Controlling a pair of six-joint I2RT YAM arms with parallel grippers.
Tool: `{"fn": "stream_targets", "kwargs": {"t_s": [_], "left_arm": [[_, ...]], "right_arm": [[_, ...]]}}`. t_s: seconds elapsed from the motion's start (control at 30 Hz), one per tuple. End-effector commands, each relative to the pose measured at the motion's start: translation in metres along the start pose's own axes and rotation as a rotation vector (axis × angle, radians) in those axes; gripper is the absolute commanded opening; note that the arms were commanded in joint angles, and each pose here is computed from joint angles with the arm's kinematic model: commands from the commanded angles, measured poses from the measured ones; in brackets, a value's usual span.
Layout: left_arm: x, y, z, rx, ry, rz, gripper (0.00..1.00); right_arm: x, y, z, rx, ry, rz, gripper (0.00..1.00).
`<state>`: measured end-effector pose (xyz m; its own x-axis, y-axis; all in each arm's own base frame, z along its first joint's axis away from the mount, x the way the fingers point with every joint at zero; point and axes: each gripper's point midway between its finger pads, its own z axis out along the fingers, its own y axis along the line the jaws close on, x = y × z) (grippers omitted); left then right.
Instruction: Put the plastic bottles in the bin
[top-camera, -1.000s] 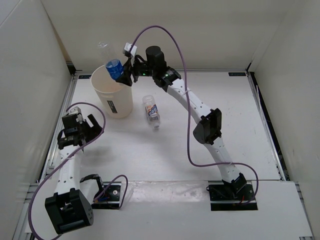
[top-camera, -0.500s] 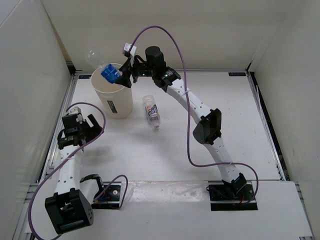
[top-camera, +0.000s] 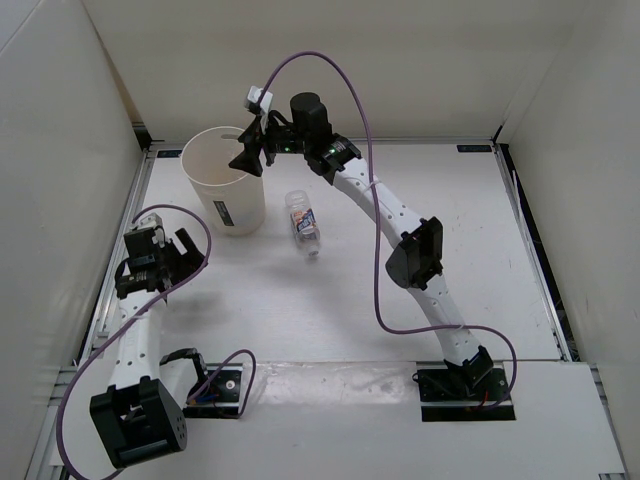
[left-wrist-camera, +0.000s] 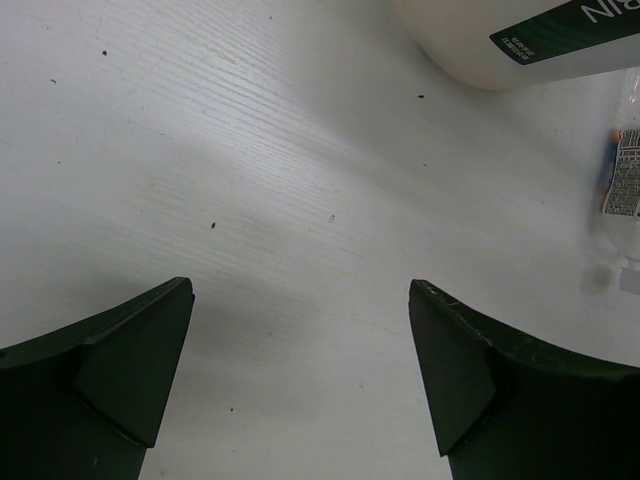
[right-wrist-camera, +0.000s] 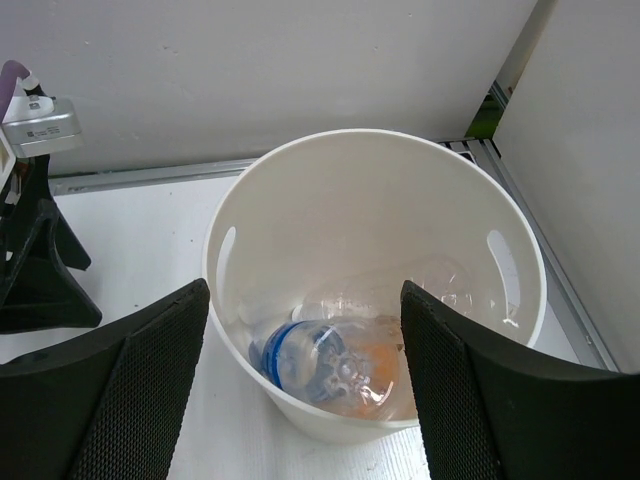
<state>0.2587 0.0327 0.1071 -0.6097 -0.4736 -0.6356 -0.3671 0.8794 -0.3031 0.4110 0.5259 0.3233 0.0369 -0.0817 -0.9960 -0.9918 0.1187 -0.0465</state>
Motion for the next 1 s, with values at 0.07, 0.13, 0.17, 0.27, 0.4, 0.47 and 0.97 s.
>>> {"fn": "stream_targets", "kwargs": {"t_s": [0.07,0.13,0.17,0.27,0.4,0.47,0.97], "left_arm": [[-0.015,-0.005,-0.006,0.017,-0.050,0.016,1.00],[-0.015,-0.004,-0.006,0.017,-0.053,0.018,1.00],[-0.015,-0.005,-0.006,0.018,-0.053,0.016,1.00],[-0.016,-0.007,-0.007,0.027,-0.056,0.018,1.00],[-0.019,-0.008,-0.009,0.036,-0.056,0.031,1.00],[-0.018,-0.010,-0.010,0.043,-0.050,0.039,1.00],[-0.013,-0.018,-0.011,0.091,-0.034,0.032,1.00]], "right_arm": [[-0.034,0.005,-0.005,0.001,-0.064,-0.050,0.80],[-0.035,0.004,-0.006,0.006,-0.065,-0.051,0.80],[-0.035,0.004,-0.005,0.007,-0.065,-0.050,0.81],[-0.037,0.000,-0.007,0.027,-0.072,-0.038,0.81],[-0.063,-0.027,-0.014,0.176,-0.139,-0.051,0.79],[-0.074,-0.058,-0.028,0.351,-0.172,-0.016,0.79],[0.041,-0.129,-0.125,0.803,0.128,0.399,0.82]]}}
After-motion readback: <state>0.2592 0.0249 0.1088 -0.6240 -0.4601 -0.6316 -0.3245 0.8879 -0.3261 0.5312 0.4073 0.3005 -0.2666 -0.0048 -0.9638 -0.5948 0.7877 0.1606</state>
